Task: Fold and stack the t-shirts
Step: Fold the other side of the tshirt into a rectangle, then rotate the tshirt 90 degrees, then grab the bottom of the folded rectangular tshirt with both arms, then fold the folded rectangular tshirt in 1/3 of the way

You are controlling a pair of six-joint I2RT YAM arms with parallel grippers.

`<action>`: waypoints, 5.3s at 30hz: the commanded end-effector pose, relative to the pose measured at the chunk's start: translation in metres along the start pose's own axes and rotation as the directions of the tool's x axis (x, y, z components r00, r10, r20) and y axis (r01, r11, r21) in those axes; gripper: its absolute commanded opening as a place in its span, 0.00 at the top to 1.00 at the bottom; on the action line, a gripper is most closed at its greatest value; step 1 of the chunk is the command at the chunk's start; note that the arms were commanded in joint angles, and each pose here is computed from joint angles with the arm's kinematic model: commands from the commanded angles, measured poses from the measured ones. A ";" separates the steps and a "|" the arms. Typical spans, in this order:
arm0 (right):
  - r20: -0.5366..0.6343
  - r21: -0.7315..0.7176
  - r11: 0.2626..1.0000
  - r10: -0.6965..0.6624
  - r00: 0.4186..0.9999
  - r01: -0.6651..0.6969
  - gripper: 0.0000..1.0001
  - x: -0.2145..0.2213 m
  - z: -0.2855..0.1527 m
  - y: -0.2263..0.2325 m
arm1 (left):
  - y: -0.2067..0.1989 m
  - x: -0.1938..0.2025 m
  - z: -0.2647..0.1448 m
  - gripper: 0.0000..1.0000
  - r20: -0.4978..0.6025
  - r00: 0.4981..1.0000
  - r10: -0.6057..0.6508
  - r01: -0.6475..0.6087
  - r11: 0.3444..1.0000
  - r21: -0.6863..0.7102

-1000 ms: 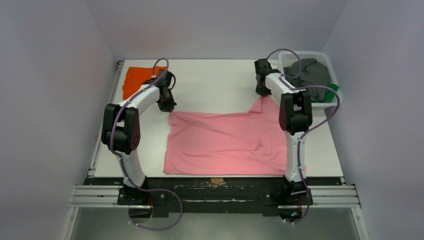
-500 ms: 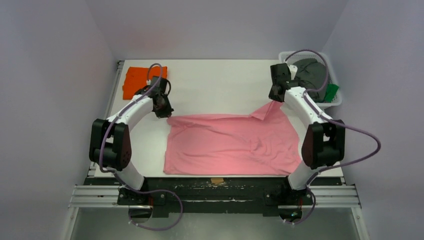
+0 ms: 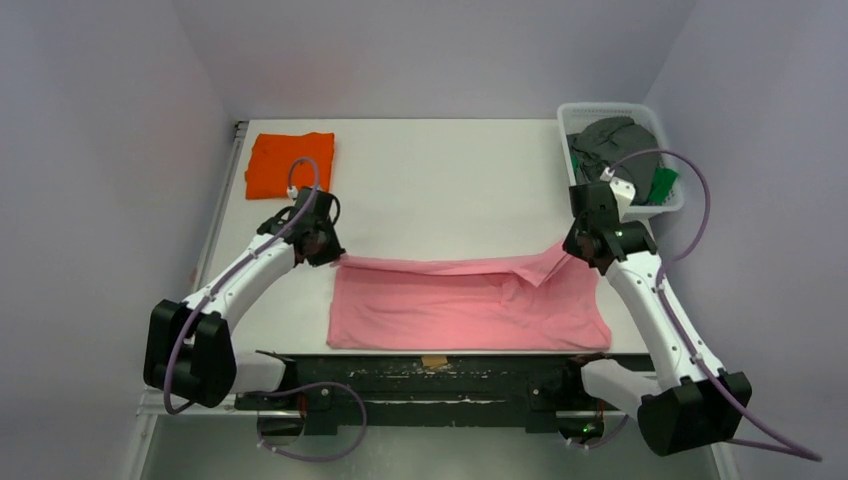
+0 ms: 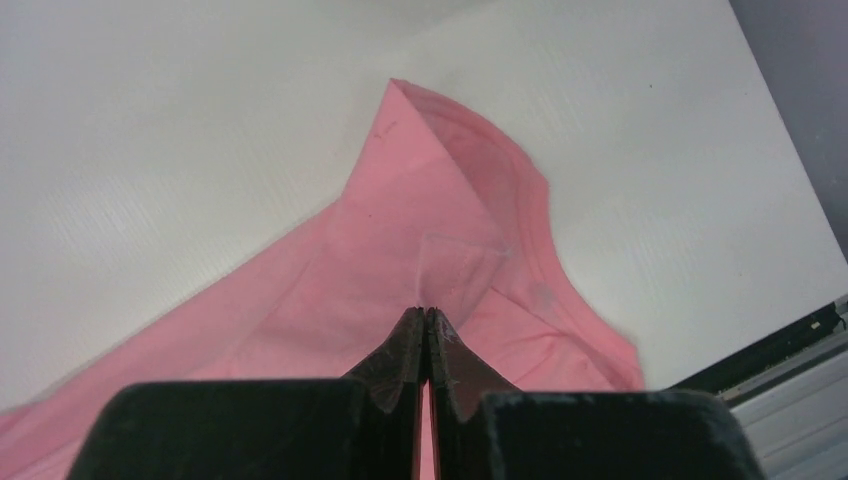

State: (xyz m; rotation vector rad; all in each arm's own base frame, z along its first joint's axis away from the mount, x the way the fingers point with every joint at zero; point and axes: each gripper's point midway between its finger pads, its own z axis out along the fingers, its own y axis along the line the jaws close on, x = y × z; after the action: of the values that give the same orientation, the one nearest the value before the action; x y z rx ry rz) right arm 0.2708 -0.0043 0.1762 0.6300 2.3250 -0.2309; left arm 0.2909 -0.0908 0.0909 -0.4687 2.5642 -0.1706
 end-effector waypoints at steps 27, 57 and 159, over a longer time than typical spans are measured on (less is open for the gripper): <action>-0.263 -0.297 0.937 0.105 0.959 -0.184 0.18 0.116 0.004 0.030 | -0.055 0.056 -0.042 0.00 -0.091 0.993 0.070 -0.031 0.928 0.370; -0.406 -0.576 0.799 -0.096 0.909 -0.172 0.22 0.039 0.231 0.328 | -0.099 0.159 0.011 0.00 -0.302 0.953 -0.012 0.110 0.945 0.309; -0.263 -0.843 0.531 -0.265 0.928 -0.087 1.00 0.129 -0.066 0.216 | -0.133 0.044 -0.049 1.00 0.008 0.979 0.202 -0.194 0.929 0.317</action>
State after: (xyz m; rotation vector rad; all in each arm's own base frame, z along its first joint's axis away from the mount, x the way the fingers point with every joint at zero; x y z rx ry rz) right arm 0.2073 0.2509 0.1131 0.0118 2.5386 1.0550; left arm 0.2216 -0.2320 0.1168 -0.0880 2.5931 -0.5322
